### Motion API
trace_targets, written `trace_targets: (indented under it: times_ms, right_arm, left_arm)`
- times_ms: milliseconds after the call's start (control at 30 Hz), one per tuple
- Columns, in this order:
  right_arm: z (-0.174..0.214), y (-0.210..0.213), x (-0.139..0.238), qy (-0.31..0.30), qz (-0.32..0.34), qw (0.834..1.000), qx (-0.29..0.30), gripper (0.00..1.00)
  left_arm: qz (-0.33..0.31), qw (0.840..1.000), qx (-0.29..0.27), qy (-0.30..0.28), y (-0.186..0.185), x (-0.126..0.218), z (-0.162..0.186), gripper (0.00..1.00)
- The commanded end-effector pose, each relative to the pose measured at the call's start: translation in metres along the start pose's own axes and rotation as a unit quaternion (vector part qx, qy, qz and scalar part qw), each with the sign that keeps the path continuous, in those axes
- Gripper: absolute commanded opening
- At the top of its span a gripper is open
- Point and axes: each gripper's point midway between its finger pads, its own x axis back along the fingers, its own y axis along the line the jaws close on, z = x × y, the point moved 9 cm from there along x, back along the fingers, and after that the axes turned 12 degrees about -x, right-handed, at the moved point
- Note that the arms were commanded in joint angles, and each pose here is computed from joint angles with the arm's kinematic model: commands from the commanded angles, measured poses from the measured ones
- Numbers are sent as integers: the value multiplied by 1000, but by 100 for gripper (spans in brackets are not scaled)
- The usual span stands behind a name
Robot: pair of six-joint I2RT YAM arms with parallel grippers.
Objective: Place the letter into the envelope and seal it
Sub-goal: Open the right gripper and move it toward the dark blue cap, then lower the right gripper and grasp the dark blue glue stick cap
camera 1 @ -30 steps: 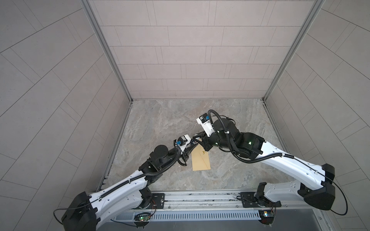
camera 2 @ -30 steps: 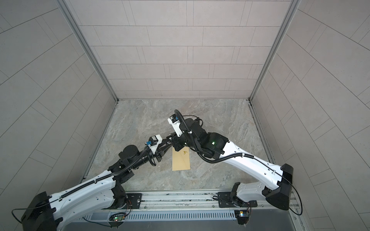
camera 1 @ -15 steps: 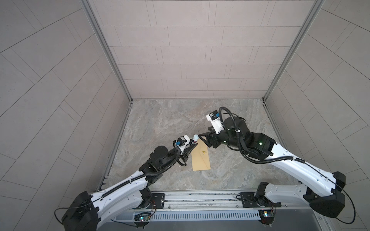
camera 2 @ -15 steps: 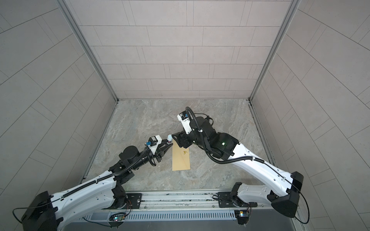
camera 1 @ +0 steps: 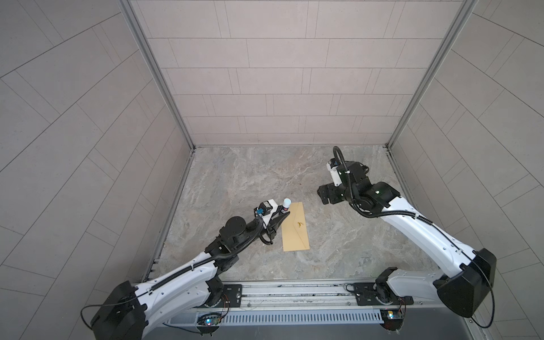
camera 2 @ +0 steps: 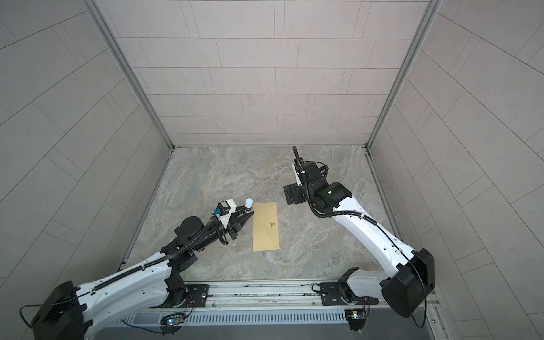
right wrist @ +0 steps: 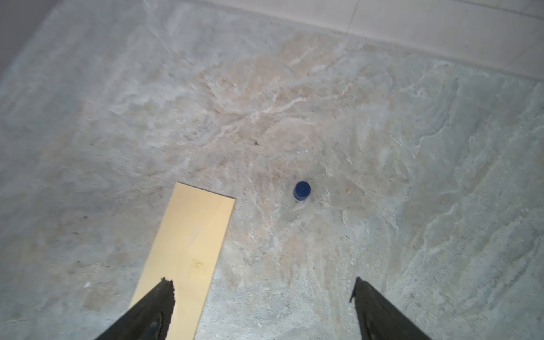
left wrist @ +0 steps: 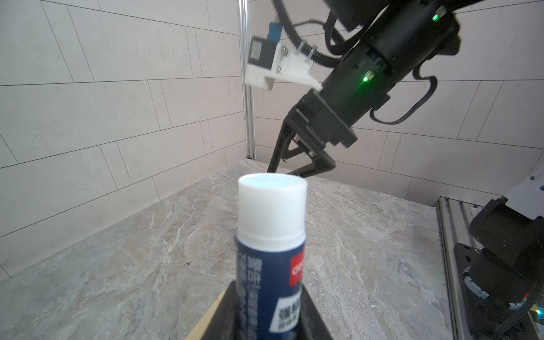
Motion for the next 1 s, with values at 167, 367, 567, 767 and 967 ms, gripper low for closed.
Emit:
trace_targets:
  times_ms: [167,367,567,767,967]
  right_arm:
    - [3,-25,-60,56,60,996,-20,96]
    - [-2,-32,-105,101,76,991,-36,99]
    - [-8,-39,-147,155,96,982,-51,88]
    - [-10,-40,-177,179,116,976,-43,79]
    - [-13,-39,-191,182,119,975,-40,69]
  left_arm:
    - [-12,999,9,-34,2,3,-7,0]
    - [-15,999,13,-38,2,4,-7,0]
    - [-17,999,13,-40,3,4,-8,0]
    - [-19,999,11,-38,3,4,-7,0]
    - [-20,999,7,-33,3,2,-5,0]
